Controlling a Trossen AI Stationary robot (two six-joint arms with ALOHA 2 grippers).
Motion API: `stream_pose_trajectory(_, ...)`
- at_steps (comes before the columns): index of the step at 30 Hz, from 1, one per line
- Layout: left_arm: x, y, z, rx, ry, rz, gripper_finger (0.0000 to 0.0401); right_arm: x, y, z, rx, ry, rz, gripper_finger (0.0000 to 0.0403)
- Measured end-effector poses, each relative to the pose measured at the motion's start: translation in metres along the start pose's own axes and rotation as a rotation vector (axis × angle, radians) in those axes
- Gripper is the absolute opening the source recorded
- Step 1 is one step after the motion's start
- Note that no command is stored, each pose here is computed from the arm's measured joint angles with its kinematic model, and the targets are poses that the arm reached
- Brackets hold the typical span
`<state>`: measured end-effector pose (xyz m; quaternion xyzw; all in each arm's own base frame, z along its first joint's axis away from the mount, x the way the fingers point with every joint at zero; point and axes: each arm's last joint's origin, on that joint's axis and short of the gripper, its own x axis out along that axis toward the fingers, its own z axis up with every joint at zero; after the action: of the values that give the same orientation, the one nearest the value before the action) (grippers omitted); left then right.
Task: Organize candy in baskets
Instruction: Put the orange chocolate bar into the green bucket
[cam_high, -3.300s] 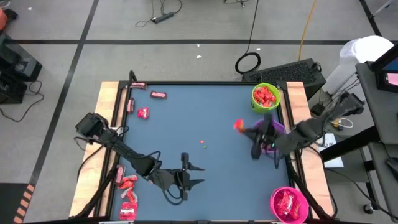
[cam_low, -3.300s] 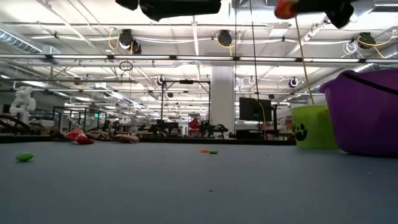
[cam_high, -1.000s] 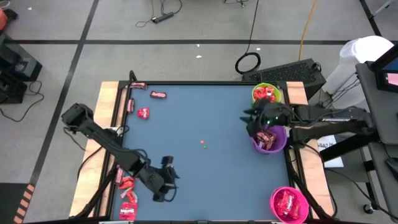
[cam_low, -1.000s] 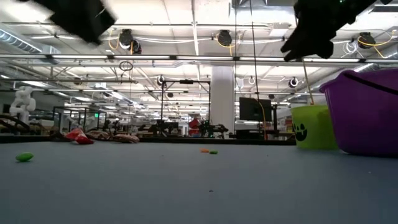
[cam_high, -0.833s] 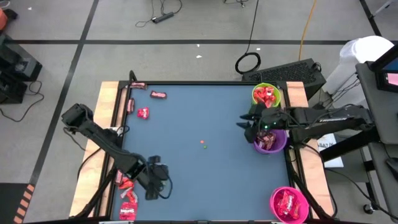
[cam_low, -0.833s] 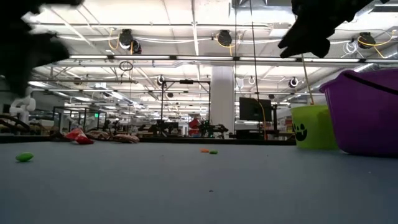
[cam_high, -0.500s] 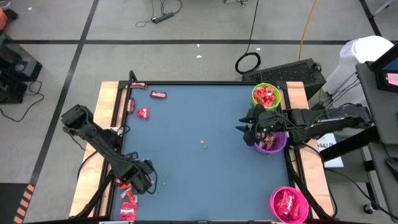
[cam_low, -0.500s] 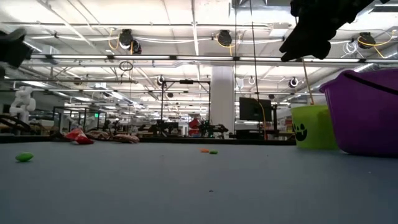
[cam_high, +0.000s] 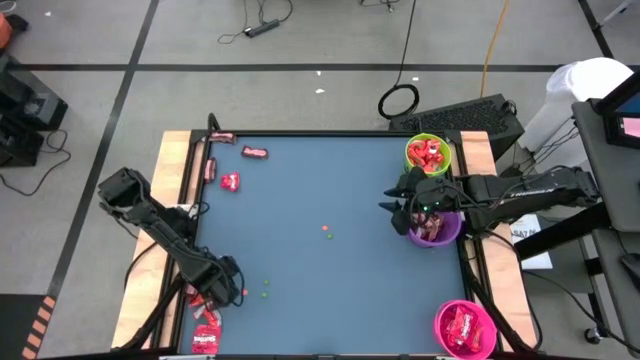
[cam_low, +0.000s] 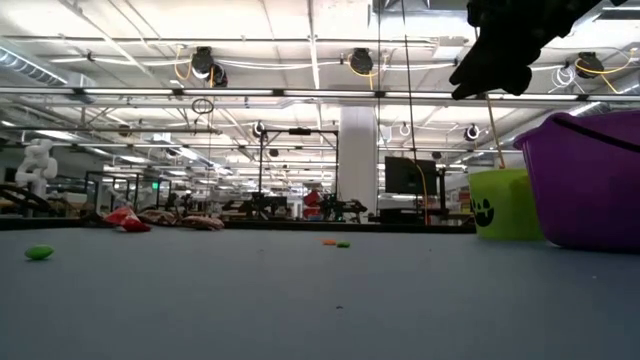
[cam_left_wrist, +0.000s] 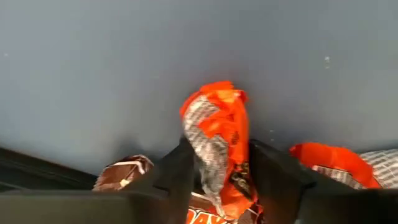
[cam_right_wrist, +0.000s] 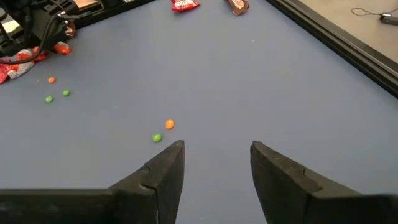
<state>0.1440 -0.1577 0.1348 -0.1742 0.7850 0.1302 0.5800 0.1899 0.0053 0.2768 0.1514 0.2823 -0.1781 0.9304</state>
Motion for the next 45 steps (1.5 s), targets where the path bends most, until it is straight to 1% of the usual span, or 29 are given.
stream_pose_trajectory(6,-0.002,0.000,0.004,0.043,-0.001,-0.021,0.0051,0.000,0.000,0.000,0.000,-0.001,0.000,0.0171)
stream_pose_trajectory(8,-0.004,-0.001,0.006,0.069,-0.013,-0.023,0.0025,0.000,0.001,0.000,0.002,-0.006,0.005,0.0171)
stream_pose_trajectory(9,-0.007,-0.002,0.007,0.086,-0.039,-0.022,0.0019,0.000,0.002,0.001,0.004,-0.013,0.010,0.0171)
stream_pose_trajectory(12,-0.018,-0.010,0.013,0.131,-0.139,-0.033,0.0018,0.002,0.009,0.002,-0.012,-0.035,0.044,0.0171)
stream_pose_trajectory(14,-0.028,-0.016,0.016,0.175,-0.211,-0.033,0.0027,0.005,0.018,0.003,-0.037,-0.064,0.084,0.0171)
stream_pose_trajectory(17,-0.045,-0.026,0.022,0.229,-0.371,-0.013,0.0048,0.012,0.035,0.004,-0.085,-0.107,0.150,0.0171)
stream_pose_trajectory(20,-0.061,-0.034,0.029,0.278,-0.543,0.014,0.0055,0.024,0.053,0.001,-0.136,-0.130,0.205,0.0171)
stream_pose_trajectory(23,-0.076,-0.044,0.037,0.328,-0.727,0.011,0.0053,0.038,0.073,-0.008,-0.186,-0.134,0.249,0.0171)
stream_pose_trajectory(26,-0.085,-0.056,0.044,0.352,-0.922,-0.027,0.0050,0.056,0.094,-0.021,-0.240,-0.136,0.289,0.0171)
stream_pose_trajectory(28,-0.090,-0.063,0.047,0.382,-1.023,-0.070,0.0050,0.070,0.110,-0.031,-0.266,-0.157,0.325,0.0171)
stream_pose_trajectory(30,-0.094,-0.068,0.049,0.420,-1.103,-0.087,0.0050,0.082,0.125,-0.039,-0.277,-0.212,0.375,0.0171)
stream_pose_trajectory(33,-0.101,-0.072,0.053,0.432,-1.206,-0.087,0.0050,0.095,0.144,-0.049,-0.299,-0.322,0.443,0.0171)
stream_pose_trajectory(36,-0.108,-0.074,0.058,0.425,-1.280,-0.086,0.0050,0.108,0.155,-0.058,-0.318,-0.413,0.481,0.0171)
stream_pose_trajectory(40,-0.115,-0.075,0.062,0.439,-1.329,-0.099,0.0051,0.124,0.162,-0.067,-0.294,-0.487,0.502,0.0171)
stream_pose_trajectory(45,-0.114,-0.080,0.073,0.419,-1.368,-0.120,0.0051,0.141,0.172,-0.073,-0.279,-0.551,0.516,0.0171)
